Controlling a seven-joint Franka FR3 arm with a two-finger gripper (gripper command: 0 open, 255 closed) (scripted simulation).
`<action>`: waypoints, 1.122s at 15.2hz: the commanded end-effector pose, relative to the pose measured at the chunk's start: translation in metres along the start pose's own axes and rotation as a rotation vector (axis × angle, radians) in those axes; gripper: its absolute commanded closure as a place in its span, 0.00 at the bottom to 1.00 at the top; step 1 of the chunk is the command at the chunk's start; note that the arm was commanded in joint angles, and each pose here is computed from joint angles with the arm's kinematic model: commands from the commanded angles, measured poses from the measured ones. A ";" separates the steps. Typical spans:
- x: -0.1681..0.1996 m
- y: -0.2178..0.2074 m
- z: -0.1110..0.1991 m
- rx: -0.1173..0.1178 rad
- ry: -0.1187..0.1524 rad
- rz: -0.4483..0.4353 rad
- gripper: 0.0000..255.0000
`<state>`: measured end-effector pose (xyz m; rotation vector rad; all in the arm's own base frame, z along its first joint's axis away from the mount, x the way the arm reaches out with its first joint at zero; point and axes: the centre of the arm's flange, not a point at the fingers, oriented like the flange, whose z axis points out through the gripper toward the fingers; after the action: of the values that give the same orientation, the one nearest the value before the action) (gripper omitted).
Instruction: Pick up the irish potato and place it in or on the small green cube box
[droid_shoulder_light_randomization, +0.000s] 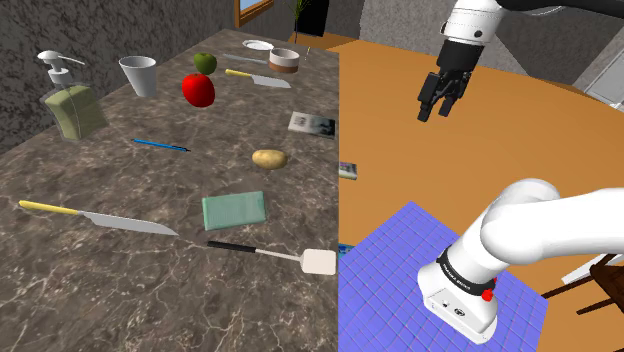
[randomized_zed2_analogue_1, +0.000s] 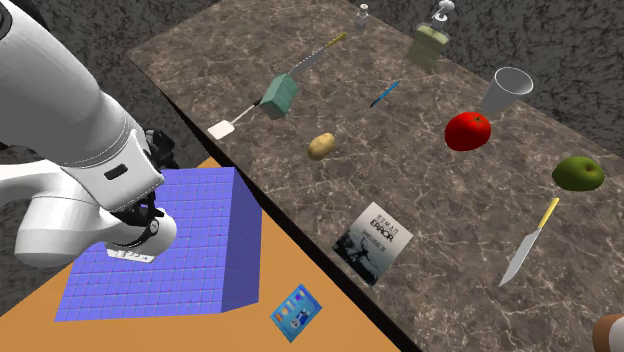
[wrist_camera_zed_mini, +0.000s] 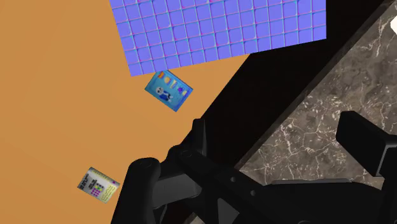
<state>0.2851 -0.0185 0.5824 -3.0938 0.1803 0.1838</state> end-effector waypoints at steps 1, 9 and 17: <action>0.000 0.000 0.000 0.000 0.000 0.000 0.00; 0.088 -0.043 0.041 -0.012 -0.003 -0.155 0.00; 0.169 -0.099 0.083 -0.025 -0.006 -0.310 0.00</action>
<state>0.4432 0.0603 0.4882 -3.0932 -0.2713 0.1859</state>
